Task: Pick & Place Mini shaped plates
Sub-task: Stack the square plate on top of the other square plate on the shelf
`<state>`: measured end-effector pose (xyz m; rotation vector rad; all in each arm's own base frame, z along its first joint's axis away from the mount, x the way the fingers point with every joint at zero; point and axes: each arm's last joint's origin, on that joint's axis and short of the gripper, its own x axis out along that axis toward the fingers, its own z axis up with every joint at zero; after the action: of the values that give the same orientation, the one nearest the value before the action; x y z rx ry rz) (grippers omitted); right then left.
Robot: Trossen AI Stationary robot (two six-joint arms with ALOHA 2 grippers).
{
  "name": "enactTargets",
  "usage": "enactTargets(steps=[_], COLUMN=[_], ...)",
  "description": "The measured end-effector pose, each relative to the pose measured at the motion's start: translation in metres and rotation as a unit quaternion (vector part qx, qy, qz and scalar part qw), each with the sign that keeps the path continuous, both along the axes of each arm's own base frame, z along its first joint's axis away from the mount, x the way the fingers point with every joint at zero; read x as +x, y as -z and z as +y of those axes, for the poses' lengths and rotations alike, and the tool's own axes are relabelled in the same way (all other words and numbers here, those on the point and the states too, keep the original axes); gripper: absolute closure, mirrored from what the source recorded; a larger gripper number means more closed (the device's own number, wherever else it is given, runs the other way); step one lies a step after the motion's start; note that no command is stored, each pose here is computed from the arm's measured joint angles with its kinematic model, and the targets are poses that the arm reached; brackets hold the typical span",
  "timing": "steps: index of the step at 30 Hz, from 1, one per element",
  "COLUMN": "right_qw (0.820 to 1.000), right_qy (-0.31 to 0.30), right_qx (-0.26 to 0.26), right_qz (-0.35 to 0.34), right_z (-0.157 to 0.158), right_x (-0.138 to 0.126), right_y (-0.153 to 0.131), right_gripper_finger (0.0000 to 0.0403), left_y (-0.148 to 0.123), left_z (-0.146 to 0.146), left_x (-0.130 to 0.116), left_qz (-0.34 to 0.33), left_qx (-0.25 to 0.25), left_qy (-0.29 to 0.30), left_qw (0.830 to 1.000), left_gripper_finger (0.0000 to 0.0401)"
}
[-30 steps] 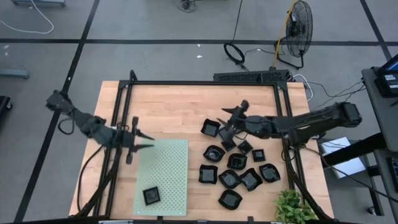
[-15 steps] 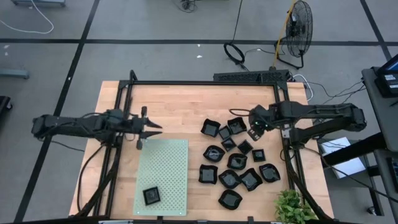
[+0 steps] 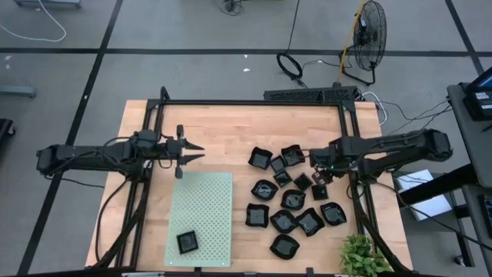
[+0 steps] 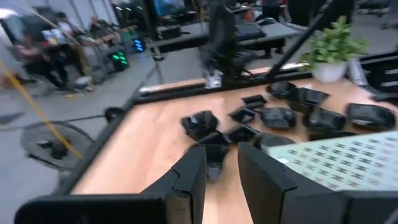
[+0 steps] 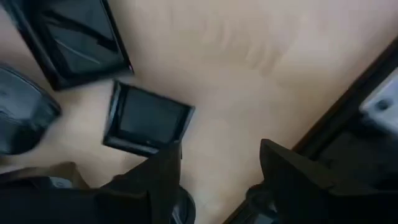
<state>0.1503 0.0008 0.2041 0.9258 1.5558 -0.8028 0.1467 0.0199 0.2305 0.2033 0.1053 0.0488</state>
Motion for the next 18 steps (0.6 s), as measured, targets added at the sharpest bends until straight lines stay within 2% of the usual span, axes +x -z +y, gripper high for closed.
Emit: enactTargets(steps=[5,9,18], right_qw=[1.0,0.999,0.998], right_qy=[0.01,0.012,0.027], right_qx=[0.013,0.024,0.022], right_qz=[-0.012,-0.046,-0.043], right_z=[0.011,0.02,0.024], right_x=[-0.001,0.004,-0.004], right_y=[0.019,0.027,0.048], right_gripper_finger=[0.0195,0.0195,0.0195], left_y=[-0.007,-0.007,-0.007], left_z=[0.001,0.001,0.0], left_x=[0.0,0.0,0.0], left_qz=[-0.036,-0.036,-0.035], left_qx=[0.014,0.016,0.032], left_qy=[-0.011,-0.008,-0.006], left_qw=[0.999,0.999,0.999], left_gripper_finger=[0.0304,0.0304,0.0304])
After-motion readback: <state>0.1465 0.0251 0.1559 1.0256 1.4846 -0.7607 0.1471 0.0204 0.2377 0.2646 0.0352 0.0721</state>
